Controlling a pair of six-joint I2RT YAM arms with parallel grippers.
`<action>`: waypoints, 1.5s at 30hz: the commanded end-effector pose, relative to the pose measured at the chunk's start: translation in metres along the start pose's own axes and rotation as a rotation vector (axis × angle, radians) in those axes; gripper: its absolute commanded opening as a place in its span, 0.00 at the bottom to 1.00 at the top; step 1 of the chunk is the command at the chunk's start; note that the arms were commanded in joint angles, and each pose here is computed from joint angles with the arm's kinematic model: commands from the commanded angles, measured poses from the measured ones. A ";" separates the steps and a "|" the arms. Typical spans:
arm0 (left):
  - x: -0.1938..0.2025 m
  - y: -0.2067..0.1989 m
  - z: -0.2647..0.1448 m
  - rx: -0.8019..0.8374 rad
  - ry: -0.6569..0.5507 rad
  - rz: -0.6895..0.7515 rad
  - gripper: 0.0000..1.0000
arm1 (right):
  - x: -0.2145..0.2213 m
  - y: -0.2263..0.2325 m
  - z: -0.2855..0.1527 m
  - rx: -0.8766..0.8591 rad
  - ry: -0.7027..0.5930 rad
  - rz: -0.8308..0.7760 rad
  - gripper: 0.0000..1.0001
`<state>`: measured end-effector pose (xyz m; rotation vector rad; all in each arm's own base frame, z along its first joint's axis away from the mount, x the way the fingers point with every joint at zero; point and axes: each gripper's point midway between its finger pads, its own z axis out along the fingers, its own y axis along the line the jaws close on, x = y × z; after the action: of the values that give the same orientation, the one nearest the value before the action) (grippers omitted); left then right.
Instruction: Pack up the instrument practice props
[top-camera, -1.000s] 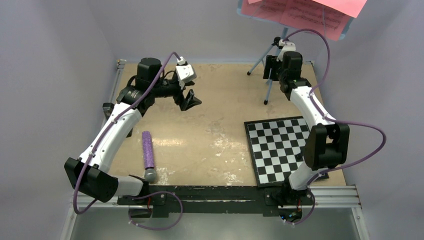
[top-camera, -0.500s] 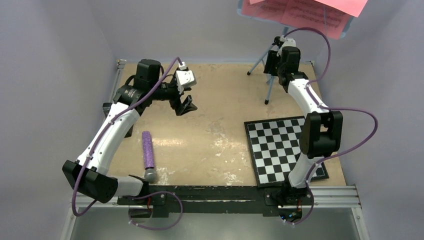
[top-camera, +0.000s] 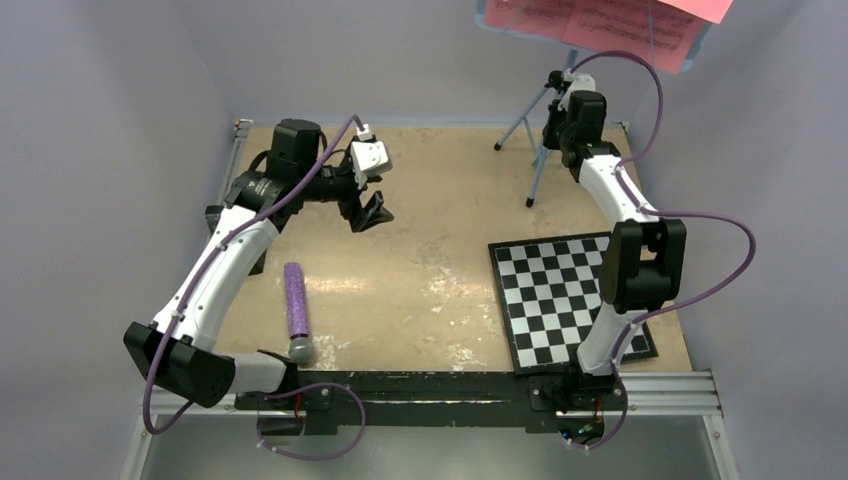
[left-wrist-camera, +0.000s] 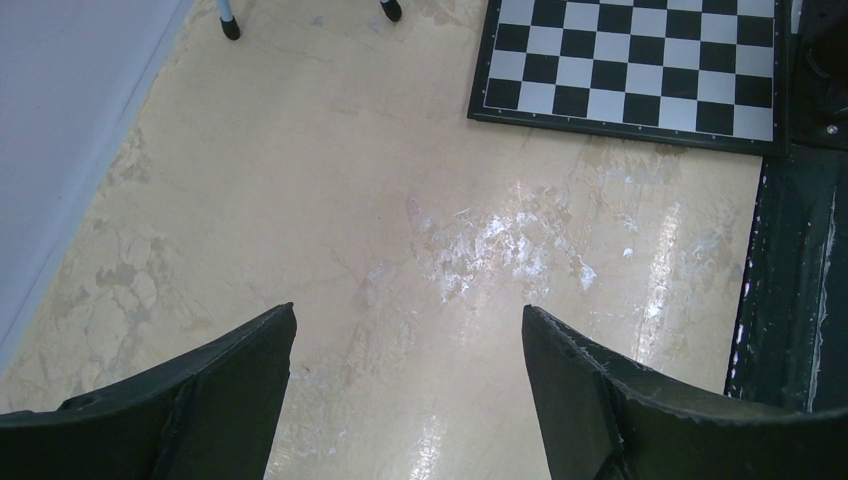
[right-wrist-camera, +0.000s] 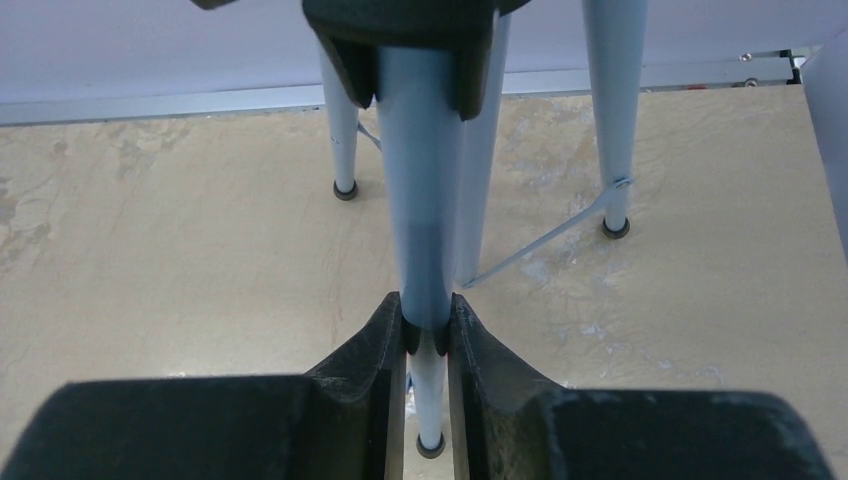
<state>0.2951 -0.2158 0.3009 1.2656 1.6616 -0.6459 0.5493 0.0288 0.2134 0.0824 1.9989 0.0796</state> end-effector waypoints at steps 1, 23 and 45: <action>-0.005 -0.005 -0.003 -0.001 -0.023 0.019 0.87 | -0.003 0.043 -0.015 -0.202 0.020 -0.004 0.00; 0.013 -0.023 -0.012 -0.005 -0.014 0.019 0.87 | 0.038 0.120 -0.061 -0.528 0.111 -0.107 0.00; 0.035 -0.040 -0.021 -0.019 0.002 0.023 0.87 | 0.083 0.218 -0.149 -0.667 0.257 0.083 0.00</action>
<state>0.2505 -0.1971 0.2720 1.2651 1.6845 -0.6419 0.4286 0.2258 0.2151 -0.4255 2.0264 0.5987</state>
